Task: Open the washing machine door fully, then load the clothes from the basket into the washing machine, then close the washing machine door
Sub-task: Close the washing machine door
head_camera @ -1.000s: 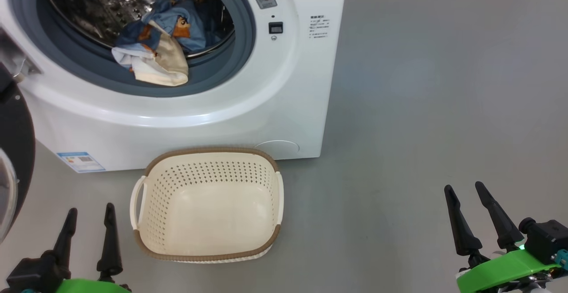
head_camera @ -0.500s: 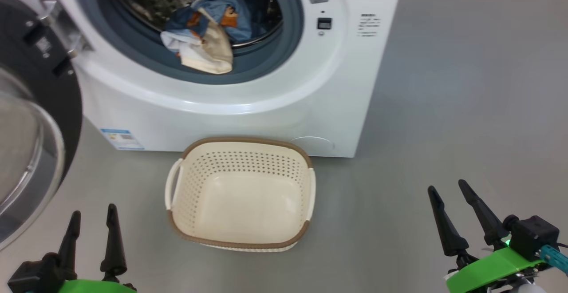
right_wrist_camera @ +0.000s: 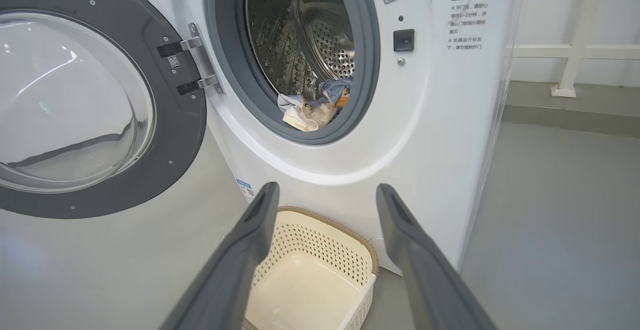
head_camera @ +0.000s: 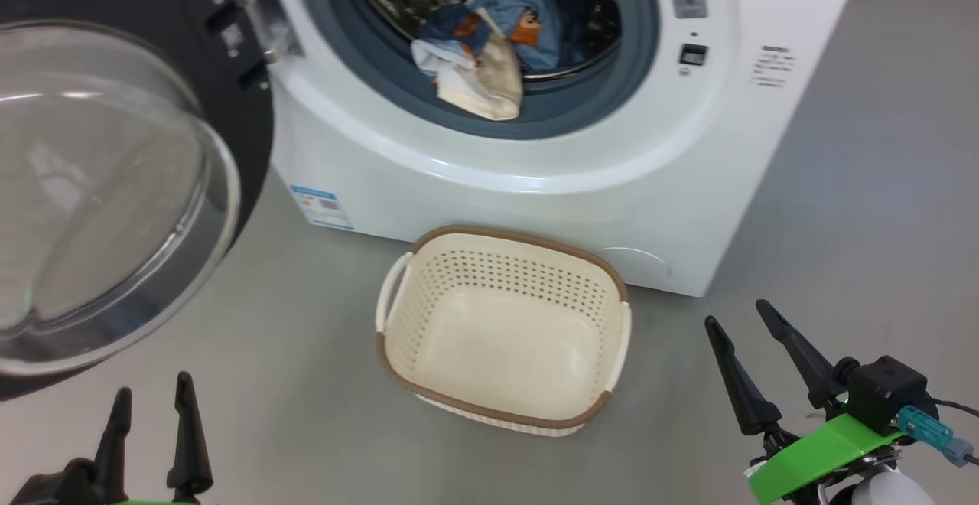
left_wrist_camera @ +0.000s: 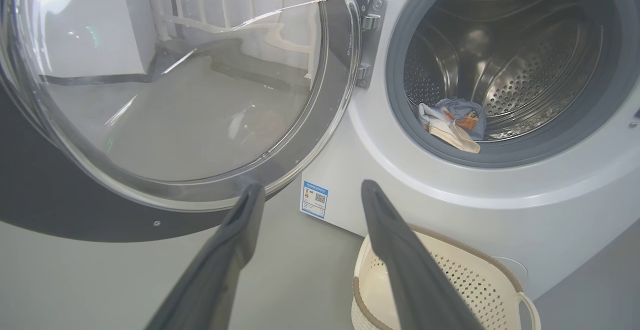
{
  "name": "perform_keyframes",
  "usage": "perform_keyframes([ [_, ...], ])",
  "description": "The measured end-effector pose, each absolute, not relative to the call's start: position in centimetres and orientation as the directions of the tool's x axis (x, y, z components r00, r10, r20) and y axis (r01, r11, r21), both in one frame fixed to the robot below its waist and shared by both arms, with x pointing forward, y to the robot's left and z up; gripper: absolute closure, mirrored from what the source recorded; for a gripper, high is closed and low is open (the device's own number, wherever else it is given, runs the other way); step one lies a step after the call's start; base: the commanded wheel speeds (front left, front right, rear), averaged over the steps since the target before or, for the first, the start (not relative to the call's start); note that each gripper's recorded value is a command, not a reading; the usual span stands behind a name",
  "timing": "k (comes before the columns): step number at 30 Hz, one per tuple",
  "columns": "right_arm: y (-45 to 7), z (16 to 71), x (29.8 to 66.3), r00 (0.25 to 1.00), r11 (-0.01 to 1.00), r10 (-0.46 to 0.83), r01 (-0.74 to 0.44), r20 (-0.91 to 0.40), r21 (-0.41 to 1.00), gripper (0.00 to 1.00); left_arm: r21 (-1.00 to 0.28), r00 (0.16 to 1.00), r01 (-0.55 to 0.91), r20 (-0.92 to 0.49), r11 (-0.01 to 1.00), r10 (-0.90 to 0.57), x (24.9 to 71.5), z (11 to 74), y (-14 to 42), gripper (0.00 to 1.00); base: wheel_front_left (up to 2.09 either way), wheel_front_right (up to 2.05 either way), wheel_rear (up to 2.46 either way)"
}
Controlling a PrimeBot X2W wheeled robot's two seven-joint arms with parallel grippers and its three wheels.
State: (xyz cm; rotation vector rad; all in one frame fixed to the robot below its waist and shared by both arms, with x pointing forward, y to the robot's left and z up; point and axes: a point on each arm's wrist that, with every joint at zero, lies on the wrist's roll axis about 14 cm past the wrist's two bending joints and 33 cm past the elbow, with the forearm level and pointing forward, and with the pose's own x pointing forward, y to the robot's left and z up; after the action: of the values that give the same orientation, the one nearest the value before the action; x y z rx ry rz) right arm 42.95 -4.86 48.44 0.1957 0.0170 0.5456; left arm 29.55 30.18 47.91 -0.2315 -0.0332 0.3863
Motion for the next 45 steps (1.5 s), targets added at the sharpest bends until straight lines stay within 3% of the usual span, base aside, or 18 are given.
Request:
perform_keyframes([
  [18, 3.0, 49.3, 42.6, 0.72, 0.702, 0.691, -0.689, 0.063, 0.18, 0.0, -0.249, 0.824, -0.553, -0.023, 0.795, 0.566, 21.7, 47.9, 34.2, 0.0, 0.0, 0.0, 0.0],
  [39, 4.2, 48.9, 42.5, 0.698, 0.678, 0.713, -0.709, 0.058, 0.195, 0.0, -0.257, 0.796, -0.586, -0.006, 0.769, 0.605, 20.6, 48.5, 35.2, 0.0, 0.0, 0.0, 0.0],
  [40, 4.2, 48.8, 42.5, 0.698, 0.678, 0.713, -0.708, 0.057, 0.197, 0.0, -0.259, 0.794, -0.588, -0.003, 0.767, 0.608, 20.6, 48.6, 35.3, 0.17, 0.0, 0.0, 0.0],
  [41, 4.2, 48.7, 42.6, 0.699, 0.678, 0.713, -0.708, 0.055, 0.198, 0.0, -0.258, 0.792, -0.589, 0.002, 0.766, 0.61, 20.6, 48.8, 35.4, 0.53, 0.0, 0.0, 0.0],
  [42, 4.2, 48.7, 42.6, 0.699, 0.678, 0.713, -0.708, 0.054, 0.199, 0.0, -0.258, 0.79, -0.59, 0.01, 0.765, 0.613, 20.6, 49.1, 35.6, 0.73, 0.0, 0.0, 0.0],
  [43, 4.2, 48.6, 42.6, 0.699, 0.678, 0.713, -0.707, 0.052, 0.2, 0.0, -0.266, 0.785, -0.593, 0.022, 0.76, 0.619, 20.7, 49.4, 35.8, 1.0, 0.0, 0.0, 0.0],
  [45, 4.2, 48.4, 42.8, 0.699, 0.678, 0.713, -0.706, 0.05, 0.203, 0.0, -0.302, 0.763, -0.603, 0.052, 0.738, 0.645, 20.7, 50.4, 36.8, 1.0, 0.0, 0.0, 0.0],
])
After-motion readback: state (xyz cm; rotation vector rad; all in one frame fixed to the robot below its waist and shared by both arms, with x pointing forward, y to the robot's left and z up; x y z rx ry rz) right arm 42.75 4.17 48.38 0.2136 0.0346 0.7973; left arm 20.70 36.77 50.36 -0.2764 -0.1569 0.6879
